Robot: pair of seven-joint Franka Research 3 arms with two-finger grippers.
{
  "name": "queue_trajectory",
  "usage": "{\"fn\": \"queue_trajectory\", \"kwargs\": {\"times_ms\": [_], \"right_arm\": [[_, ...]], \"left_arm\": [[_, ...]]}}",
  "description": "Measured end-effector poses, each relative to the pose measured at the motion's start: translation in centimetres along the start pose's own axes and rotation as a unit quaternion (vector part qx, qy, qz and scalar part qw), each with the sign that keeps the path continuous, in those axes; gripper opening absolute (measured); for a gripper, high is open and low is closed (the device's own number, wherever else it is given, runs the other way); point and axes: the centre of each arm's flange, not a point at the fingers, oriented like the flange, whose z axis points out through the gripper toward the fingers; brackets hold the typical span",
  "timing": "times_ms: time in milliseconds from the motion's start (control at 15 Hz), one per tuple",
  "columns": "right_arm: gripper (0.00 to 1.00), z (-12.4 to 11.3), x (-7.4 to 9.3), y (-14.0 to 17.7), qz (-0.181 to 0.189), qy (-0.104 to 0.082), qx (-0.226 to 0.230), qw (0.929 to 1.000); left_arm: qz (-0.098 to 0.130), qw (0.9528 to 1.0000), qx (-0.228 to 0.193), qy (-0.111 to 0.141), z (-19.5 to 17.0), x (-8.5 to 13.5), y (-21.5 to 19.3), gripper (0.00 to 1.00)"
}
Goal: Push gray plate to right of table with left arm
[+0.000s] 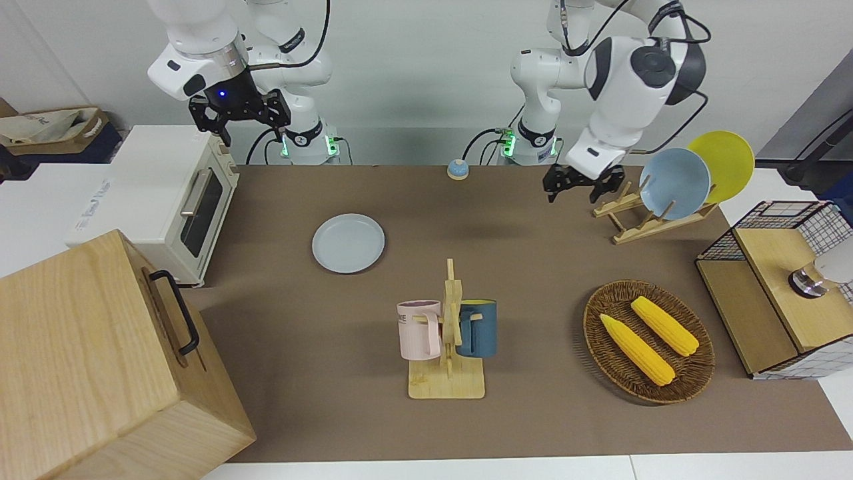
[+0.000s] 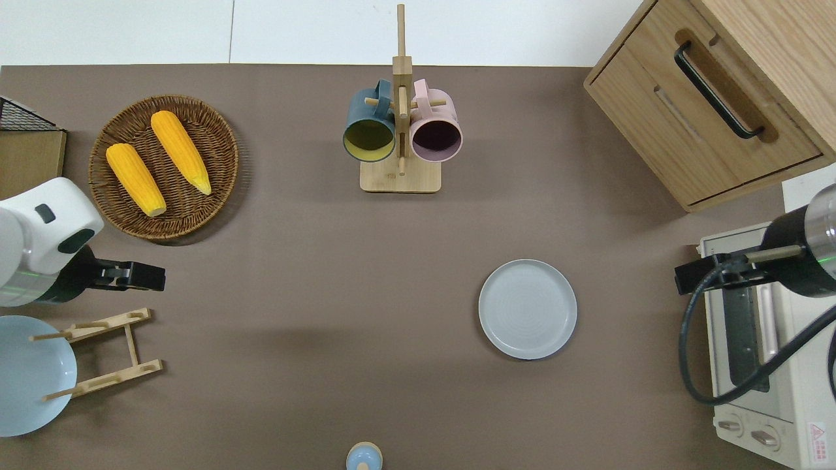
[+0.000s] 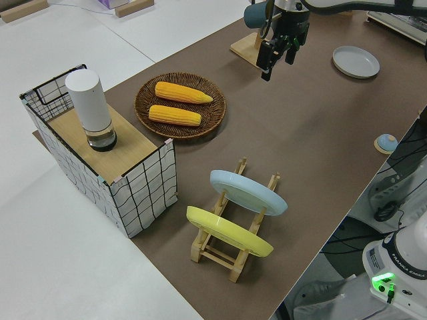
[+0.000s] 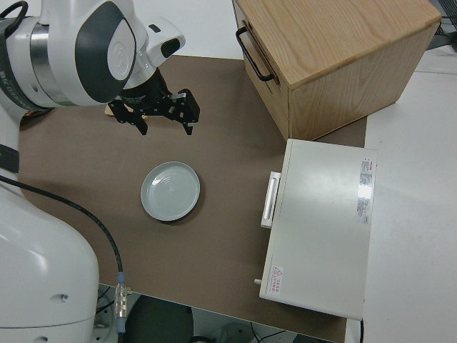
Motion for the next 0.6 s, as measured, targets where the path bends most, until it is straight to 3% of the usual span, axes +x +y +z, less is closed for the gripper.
{"fn": "queue_trajectory", "kwargs": {"times_ms": [400, 600], "right_arm": [[0.99, 0.0, 0.0, 0.0, 0.0, 0.0, 0.0, 1.0], [0.99, 0.0, 0.0, 0.0, 0.0, 0.0, 0.0, 1.0]], "left_arm": [[-0.005, 0.9994, 0.003, 0.035, -3.5, -0.1, -1.5, 1.0], [-0.003, 0.9993, 0.004, 0.038, -3.8, -0.1, -1.3, 1.0]]}}
